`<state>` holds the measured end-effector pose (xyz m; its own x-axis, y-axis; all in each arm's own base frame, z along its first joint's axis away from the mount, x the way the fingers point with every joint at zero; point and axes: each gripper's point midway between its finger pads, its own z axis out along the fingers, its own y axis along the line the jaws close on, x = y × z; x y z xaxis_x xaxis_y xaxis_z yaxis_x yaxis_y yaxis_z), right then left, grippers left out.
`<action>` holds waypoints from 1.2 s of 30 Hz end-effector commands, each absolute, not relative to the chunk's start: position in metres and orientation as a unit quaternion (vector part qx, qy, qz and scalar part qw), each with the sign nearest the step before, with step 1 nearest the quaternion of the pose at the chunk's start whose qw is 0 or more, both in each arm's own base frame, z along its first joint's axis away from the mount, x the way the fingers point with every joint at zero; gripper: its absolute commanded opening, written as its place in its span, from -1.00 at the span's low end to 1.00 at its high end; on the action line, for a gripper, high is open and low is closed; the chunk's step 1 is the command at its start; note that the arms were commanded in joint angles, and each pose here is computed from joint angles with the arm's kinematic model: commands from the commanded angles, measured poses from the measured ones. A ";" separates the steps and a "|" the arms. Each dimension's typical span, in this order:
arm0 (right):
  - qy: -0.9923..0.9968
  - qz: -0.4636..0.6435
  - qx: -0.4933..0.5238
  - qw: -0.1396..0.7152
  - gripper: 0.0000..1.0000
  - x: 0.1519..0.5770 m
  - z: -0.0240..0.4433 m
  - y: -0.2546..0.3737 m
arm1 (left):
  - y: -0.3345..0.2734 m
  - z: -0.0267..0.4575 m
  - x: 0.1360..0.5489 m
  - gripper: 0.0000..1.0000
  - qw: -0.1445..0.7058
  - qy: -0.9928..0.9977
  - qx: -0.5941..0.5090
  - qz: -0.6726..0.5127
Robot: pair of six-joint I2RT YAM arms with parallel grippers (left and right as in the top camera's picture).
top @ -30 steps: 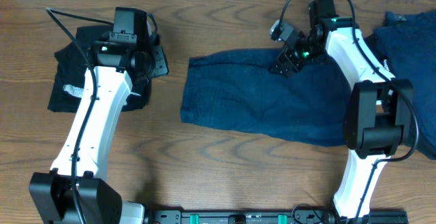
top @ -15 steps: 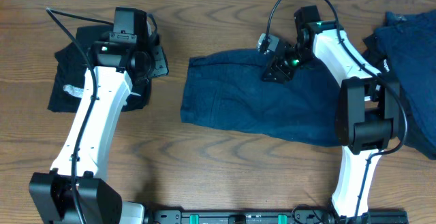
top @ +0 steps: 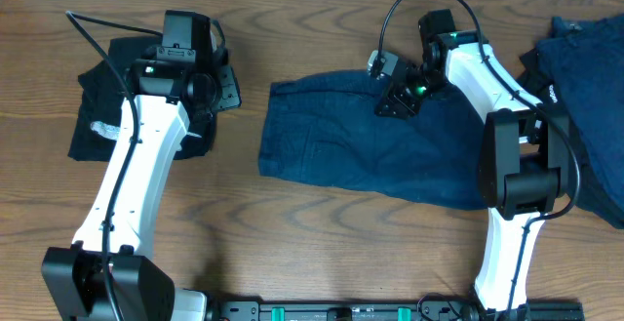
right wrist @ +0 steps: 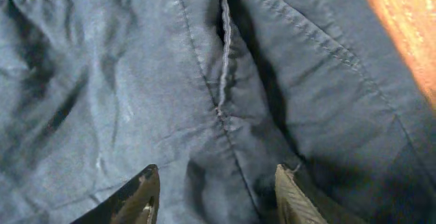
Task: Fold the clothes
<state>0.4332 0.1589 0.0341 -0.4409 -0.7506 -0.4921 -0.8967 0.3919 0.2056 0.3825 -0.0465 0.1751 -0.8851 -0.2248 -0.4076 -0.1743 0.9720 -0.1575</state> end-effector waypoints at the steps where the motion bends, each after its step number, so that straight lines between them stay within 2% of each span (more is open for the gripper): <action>1: 0.814 0.235 -0.509 0.151 0.07 0.429 0.021 0.166 | -0.044 0.167 0.379 -0.09 0.205 0.972 -0.103 -0.050; 5: 0.816 0.238 -0.507 0.142 -0.03 0.427 0.015 0.166 | -0.044 0.167 0.379 -0.10 0.205 0.972 -0.103 -0.050; 7: 0.816 0.238 -0.507 0.142 -0.14 0.427 0.015 0.166 | -0.044 0.167 0.379 -0.10 0.205 0.972 -0.103 -0.051; 9: 0.816 0.238 -0.507 0.143 -0.34 0.427 0.015 0.166 | -0.044 0.167 0.379 -0.10 0.206 0.972 -0.103 -0.050; 11: 0.816 0.237 -0.507 0.144 -0.71 0.427 0.015 0.166 | -0.044 0.167 0.379 -0.10 0.206 0.972 -0.103 -0.051; 12: 0.816 0.237 -0.508 0.144 -0.97 0.428 0.015 0.166 | -0.044 0.167 0.379 -0.09 0.206 0.972 -0.103 -0.050; 26: 0.810 0.233 -0.508 0.178 -0.98 0.447 0.071 0.172 | -0.044 0.168 0.380 -0.09 0.207 0.972 -0.103 -0.051; 36: 0.815 0.190 -0.513 0.188 -0.98 0.466 0.055 0.164 | -0.044 0.167 0.380 -0.10 0.207 0.972 -0.103 -0.051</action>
